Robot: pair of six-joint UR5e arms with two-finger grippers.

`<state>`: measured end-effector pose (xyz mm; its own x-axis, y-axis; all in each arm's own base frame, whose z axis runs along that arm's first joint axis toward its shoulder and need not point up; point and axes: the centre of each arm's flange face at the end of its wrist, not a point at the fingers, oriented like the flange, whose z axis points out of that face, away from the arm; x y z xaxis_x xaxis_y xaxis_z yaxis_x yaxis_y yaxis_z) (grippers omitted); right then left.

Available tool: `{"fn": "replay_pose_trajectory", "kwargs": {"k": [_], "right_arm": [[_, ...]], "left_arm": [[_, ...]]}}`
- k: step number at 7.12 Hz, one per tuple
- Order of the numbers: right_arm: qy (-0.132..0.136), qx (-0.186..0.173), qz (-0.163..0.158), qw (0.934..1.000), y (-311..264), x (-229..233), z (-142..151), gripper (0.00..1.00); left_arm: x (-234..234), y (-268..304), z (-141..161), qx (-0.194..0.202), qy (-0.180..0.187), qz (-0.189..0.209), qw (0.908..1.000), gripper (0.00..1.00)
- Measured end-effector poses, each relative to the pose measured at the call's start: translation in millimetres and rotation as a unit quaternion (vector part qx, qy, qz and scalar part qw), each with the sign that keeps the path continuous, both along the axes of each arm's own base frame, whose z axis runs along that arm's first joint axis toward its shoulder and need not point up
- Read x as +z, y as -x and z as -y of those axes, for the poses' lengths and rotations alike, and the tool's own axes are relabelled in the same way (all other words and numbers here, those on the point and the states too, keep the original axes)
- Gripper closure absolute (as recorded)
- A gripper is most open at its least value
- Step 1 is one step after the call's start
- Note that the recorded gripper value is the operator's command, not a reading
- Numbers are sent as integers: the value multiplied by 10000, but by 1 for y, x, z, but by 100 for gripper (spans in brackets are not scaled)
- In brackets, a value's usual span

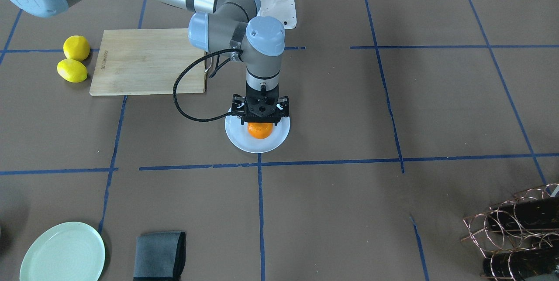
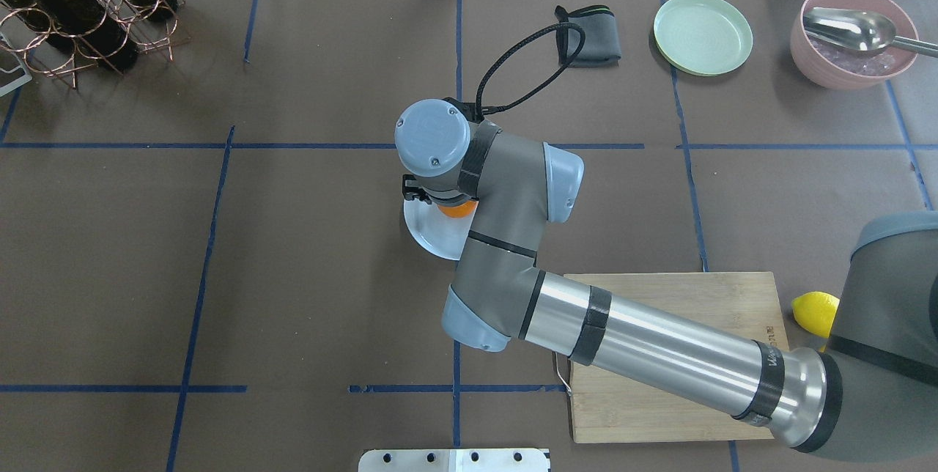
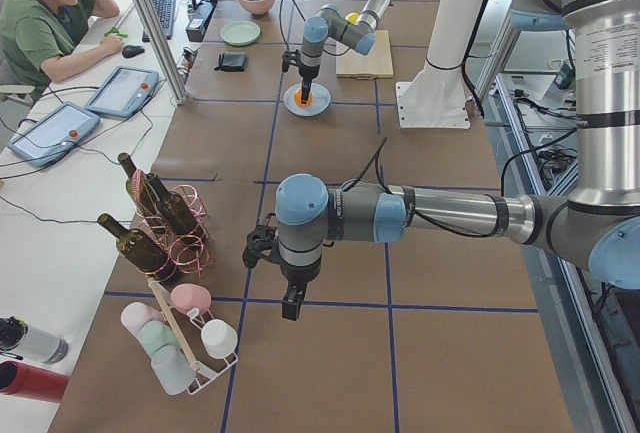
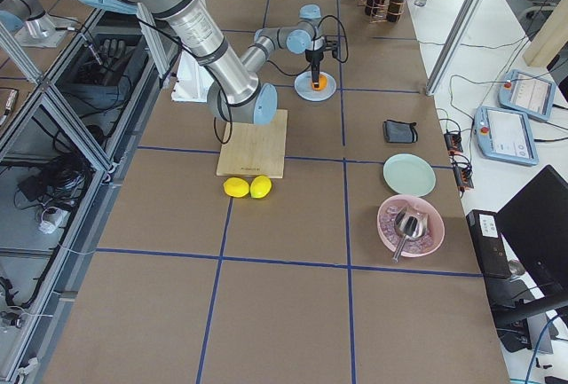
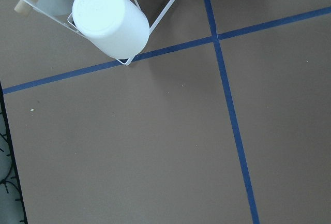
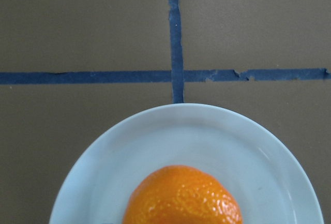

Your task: Pick orange to plate

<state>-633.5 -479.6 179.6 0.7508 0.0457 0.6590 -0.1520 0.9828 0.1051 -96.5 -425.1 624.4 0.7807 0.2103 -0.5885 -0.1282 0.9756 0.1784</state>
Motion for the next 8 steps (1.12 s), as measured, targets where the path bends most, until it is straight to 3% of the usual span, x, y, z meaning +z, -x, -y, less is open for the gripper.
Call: {"fn": "replay_pose_trajectory", "kwargs": {"k": [2, 3, 6, 8], "right_arm": [[19, -132, 125, 9998, -67, -7, 37, 0], [-58, -360, 117, 9993, -124, 4, 62, 0], [-595, -1238, 46, 9905, -327, 103, 126, 0], [-921, -1745, -119, 9803, -447, 183, 144, 0]], "left_arm": [[3, 0, -1, 1, 33, -19, 10000, 0], [4, -1, -2, 4, 57, -29, 10000, 0], [6, -5, -5, -4, 144, -306, 9994, 0], [4, -9, -7, -3, 150, -597, 9981, 0]]}}
